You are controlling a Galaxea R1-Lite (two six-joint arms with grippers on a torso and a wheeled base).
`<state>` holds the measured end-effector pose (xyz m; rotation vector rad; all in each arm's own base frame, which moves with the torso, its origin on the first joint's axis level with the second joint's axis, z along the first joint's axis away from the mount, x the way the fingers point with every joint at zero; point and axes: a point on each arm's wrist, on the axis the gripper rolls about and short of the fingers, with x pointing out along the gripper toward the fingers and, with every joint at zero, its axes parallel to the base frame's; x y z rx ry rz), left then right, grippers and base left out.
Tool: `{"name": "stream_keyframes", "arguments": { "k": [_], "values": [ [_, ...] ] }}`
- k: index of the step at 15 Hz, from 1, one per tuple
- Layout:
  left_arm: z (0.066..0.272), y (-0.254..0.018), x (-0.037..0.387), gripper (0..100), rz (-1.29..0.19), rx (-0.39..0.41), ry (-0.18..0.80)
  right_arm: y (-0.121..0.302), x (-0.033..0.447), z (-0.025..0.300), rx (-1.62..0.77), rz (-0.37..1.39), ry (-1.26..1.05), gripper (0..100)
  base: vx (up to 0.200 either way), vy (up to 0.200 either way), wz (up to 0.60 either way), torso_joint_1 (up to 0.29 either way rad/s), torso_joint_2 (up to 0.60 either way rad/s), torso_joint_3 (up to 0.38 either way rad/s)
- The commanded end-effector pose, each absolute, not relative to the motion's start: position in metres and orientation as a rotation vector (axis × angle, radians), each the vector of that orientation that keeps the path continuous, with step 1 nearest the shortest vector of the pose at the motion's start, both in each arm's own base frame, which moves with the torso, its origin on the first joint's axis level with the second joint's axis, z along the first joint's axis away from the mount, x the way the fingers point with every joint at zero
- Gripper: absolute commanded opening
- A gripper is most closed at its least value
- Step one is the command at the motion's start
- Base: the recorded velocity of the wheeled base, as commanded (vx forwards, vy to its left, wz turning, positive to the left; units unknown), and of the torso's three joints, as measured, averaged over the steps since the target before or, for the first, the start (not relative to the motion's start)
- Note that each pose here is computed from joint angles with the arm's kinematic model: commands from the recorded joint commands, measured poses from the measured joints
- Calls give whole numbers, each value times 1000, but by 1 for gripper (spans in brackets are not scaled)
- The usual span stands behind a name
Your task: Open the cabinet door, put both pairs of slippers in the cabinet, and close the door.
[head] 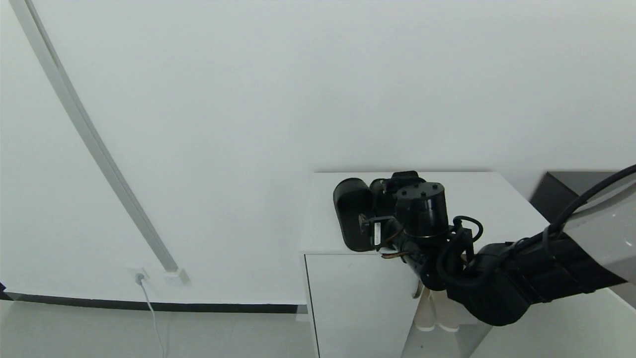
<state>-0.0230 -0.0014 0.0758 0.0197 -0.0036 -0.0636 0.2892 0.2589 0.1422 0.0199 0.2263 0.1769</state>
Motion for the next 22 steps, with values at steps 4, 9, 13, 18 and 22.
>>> {"name": "stream_keyframes", "arguments": {
  "k": [4, 9, 13, 18, 22],
  "values": [
    [76, -1, -23, 0, -57, 15, -4, 266, 304, 107, -5, 156, 251, 100, 100, 0, 0, 2, 1, 0],
    [76, -1, -23, 0, -57, 15, -4, 268, 342, 97, 38, 113, 198, 100, 0, 0, 0, 0, 0, 0],
    [76, -1, -23, 0, -55, 8, -3, 275, 358, 95, 30, 108, 176, 100, 0, 0, 0, 0, 0, 0],
    [76, -1, -23, 0, -55, 9, -3, 277, 372, 91, 15, 95, 167, 100, 0, 0, 0, 0, 0, 0],
    [76, -1, -23, 0, -55, 8, -3, 279, 373, 90, 15, 96, 167, 0, 0, 0, 0, 0, 0, 0]
  ]
}}
